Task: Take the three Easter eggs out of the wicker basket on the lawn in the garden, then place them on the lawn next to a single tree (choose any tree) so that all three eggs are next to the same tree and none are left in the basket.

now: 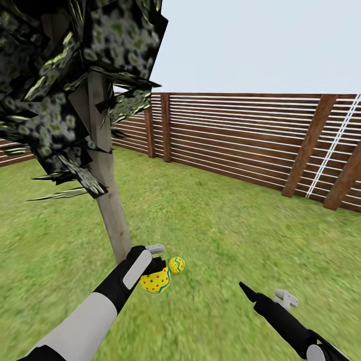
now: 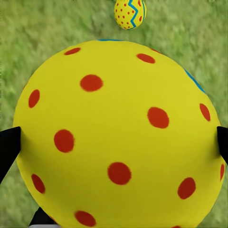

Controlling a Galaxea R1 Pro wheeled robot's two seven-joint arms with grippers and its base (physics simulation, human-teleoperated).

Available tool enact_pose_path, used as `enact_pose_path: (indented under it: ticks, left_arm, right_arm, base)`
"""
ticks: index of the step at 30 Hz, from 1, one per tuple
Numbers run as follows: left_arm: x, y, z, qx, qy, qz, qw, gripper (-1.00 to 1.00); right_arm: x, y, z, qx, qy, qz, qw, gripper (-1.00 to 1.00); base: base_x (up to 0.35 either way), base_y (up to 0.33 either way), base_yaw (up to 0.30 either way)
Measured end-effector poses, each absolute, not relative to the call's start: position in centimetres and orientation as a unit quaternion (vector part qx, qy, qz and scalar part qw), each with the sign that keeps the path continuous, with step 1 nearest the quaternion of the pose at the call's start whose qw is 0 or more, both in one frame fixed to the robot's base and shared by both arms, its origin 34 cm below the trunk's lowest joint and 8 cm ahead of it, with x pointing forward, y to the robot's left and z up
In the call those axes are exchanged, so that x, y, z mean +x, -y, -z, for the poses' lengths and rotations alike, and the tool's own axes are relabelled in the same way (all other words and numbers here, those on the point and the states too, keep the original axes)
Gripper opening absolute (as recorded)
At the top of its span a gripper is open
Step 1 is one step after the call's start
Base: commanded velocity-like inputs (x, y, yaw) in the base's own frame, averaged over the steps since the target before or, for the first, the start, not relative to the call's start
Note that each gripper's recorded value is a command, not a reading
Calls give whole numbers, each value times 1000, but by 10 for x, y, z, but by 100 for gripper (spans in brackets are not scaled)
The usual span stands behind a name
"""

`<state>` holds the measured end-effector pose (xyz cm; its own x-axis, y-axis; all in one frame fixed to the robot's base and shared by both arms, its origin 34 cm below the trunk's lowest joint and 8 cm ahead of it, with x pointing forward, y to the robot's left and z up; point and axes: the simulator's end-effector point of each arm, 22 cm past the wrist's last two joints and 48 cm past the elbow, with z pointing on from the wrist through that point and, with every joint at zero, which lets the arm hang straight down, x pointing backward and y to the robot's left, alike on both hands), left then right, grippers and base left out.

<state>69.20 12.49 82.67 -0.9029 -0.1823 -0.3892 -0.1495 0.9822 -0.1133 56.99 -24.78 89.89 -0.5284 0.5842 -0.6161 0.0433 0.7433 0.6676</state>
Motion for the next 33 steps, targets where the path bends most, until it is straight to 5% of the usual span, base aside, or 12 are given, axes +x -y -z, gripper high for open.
enact_pose_path:
  ticks: [20, 33]
  left_arm:
    - [690, -125, -829, -85, -975, 39, 202, -100]
    - [689, -127, -827, -86, -976, 38, 199, -100]
  right_arm:
    - [570, 248, -904, 191, -819, -302, 448, 100]
    - [569, 248, -903, 190, -820, -302, 447, 100]
  base:
    - [47, -88, 2]
    - [129, -256, 245]
